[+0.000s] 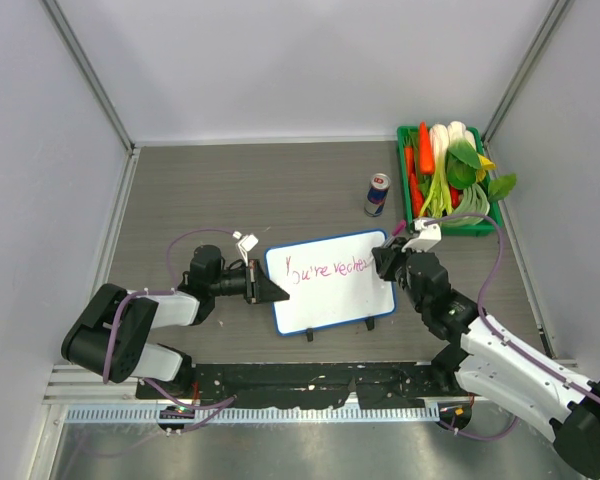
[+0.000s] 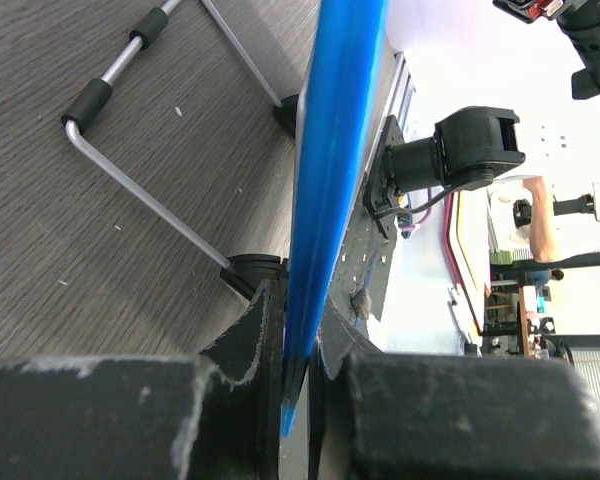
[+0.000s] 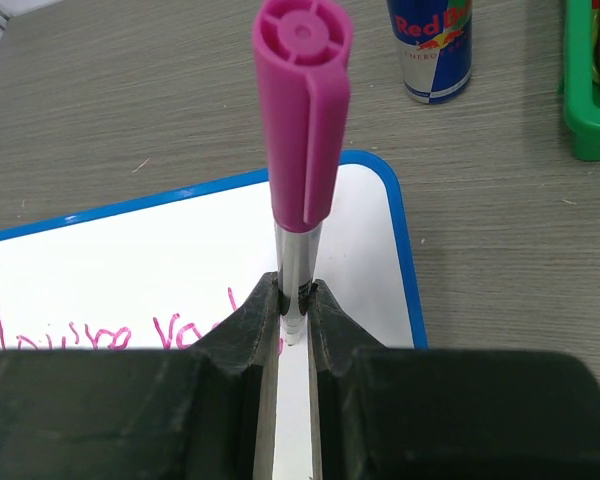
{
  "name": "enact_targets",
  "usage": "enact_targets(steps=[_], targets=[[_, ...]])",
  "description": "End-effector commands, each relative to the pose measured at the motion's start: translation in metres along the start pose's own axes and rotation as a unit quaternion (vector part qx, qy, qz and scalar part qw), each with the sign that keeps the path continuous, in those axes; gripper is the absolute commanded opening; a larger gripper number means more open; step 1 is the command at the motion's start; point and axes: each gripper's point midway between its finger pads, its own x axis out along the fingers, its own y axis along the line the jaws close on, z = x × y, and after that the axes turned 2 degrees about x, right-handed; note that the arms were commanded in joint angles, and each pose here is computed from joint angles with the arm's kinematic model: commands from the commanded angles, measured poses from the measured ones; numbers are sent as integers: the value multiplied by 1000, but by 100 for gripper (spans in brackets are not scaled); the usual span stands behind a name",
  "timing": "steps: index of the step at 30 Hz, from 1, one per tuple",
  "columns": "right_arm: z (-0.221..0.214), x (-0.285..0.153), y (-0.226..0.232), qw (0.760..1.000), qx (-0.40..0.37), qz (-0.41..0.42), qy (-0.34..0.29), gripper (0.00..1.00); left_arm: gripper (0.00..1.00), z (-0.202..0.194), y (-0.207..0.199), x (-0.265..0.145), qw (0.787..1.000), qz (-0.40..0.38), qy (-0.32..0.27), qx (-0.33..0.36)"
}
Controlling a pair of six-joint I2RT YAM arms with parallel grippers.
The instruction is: Write a sentence on the whiteboard
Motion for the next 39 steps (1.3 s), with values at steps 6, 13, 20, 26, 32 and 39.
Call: enact_targets(steps=[6,13,20,26,32,39], targets=[[25,2,1,999,11,-17,-39,1,0,-7,21,-1,998,50,-2,-31],[32,3,7,999,13,-9,-46,2,0,-7,21,-1,998,50,-2,-31],[38,5,12,999,14,-4,-53,1,0,-7,21,-1,998,50,-2,-31],[41,8,10,998,11,-15,-55,1,0,-7,21,-1,998,50,-2,-31],[45,8,9,998,13,-23,-61,2,0,-7,20,-1,998,49,-2,-31],[42,9,4,998,9,-32,-55,1,0,-7,20,-1,998,49,-2,-31]])
